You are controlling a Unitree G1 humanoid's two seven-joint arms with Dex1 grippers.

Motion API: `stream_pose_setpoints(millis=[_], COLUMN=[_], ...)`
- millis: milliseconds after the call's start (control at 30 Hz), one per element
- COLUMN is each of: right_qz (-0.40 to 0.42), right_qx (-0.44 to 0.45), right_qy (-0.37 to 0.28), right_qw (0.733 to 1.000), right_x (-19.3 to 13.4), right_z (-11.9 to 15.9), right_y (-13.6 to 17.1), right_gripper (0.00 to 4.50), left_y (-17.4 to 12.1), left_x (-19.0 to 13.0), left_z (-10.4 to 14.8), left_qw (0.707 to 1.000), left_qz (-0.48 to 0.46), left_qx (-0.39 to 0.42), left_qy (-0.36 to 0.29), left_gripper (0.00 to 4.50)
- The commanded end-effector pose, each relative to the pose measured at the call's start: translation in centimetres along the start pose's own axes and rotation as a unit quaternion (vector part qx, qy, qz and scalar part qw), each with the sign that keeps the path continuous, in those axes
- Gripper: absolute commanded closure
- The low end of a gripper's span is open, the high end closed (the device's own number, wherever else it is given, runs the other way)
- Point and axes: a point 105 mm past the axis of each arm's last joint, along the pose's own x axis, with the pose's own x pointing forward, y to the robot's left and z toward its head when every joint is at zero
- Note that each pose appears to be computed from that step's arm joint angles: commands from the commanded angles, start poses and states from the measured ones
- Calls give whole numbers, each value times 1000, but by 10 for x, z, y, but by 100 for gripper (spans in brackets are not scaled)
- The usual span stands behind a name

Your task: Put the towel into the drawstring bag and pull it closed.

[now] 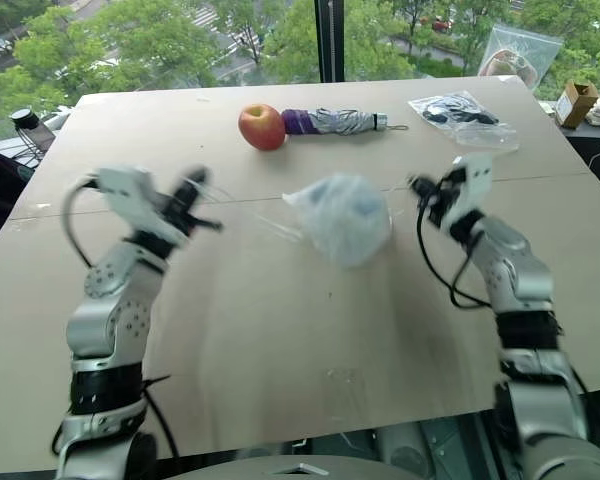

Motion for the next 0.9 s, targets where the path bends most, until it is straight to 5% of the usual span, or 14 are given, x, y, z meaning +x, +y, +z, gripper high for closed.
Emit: stream_pose_setpoints(millis=[33,167,300,467,700,900], right_qz=[52,41,62,63,70,72], right_qx=[-40,-60,-79,-90,-91,-108], right_qy=[55,86,81,81,25,41], right_qw=[996,994,992,991,993,991], right_x=[-26,-51,-71,-87,-98,-103], right_z=[-5,-15,-15,-22,-10,-18], right_y=[6,-10,-11,-19,-24,-29], right_gripper=[334,167,166,166,166,166], left_y=[-7,2,7,8,17,18], left_x=[-15,-36,-60,-92,-109,-114], left_z=[-2,-22,-36,-52,-53,-54], left_qw=[998,994,987,973,971,972], left_qz=[-53,-62,-74,-99,-81,-71], left_qx=[19,6,3,-1,22,43], left_qy=[31,87,140,210,225,220], left_gripper=[384,211,9,3,3,3])
